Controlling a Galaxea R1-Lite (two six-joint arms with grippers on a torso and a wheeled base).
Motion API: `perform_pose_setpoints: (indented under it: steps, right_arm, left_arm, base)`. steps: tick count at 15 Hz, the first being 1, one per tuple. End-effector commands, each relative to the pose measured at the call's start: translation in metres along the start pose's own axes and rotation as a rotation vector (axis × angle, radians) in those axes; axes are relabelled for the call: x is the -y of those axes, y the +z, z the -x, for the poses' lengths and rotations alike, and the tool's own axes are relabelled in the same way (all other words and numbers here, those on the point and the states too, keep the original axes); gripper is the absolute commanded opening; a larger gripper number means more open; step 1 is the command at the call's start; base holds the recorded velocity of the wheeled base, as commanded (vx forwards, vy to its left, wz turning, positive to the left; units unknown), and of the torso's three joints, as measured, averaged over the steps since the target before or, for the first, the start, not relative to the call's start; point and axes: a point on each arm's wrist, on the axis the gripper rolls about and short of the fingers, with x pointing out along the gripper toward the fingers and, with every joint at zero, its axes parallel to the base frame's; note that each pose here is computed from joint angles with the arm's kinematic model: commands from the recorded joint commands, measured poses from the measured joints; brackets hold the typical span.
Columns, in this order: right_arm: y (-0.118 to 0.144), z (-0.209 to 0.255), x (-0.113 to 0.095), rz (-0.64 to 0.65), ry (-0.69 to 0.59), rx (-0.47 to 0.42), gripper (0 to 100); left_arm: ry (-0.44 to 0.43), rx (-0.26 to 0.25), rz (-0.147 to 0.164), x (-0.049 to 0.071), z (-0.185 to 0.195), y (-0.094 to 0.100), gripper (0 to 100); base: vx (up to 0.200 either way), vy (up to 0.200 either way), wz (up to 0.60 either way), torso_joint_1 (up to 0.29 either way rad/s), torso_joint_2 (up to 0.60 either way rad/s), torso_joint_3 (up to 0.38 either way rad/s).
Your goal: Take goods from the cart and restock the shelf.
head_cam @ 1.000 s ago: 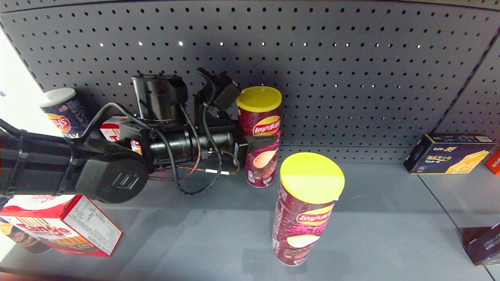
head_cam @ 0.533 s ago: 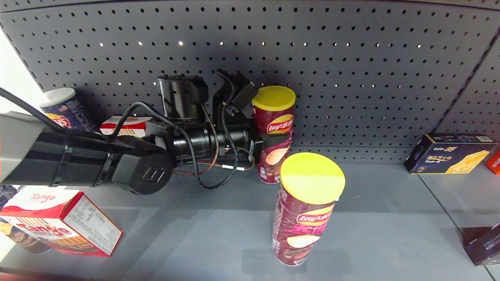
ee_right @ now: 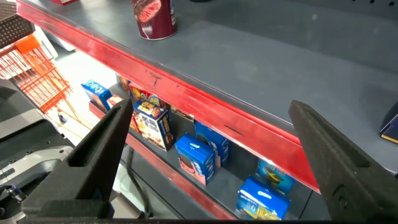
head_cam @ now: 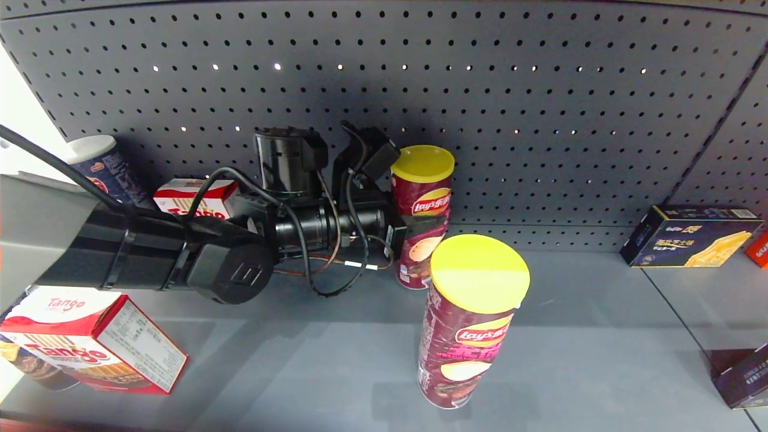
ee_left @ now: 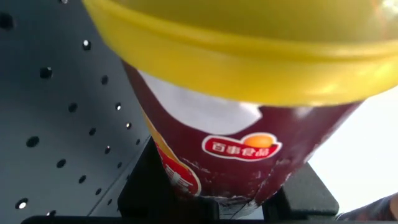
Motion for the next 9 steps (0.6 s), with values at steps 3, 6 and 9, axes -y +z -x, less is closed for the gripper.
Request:
perform_pose_setpoints:
  steps: [3, 6, 9]
  right_arm:
    - [0.0, 0.0, 0.0, 0.0, 0.001, 0.0, 100]
    - [0.0, 0.0, 0.0, 0.0, 0.001, 0.0, 100]
    - [0.0, 0.0, 0.0, 0.0, 0.001, 0.0, 100]
  left_arm:
    - [-0.006, -0.022, 0.01, 0.002, -0.001, -0.009, 0]
    - [-0.007, -0.035, 0.015, 0.004, 0.0, -0.015, 100]
    - [0.0, -0.008, 0.0, 0.004, 0.0, -0.013, 100]
  base:
    - [0.0, 0.0, 0.0, 0.0, 0.0, 0.0]
    - [0.0, 0.0, 0.0, 0.0, 0.0, 0.0]
    - [0.0, 0.0, 0.0, 0.0, 0.0, 0.0]
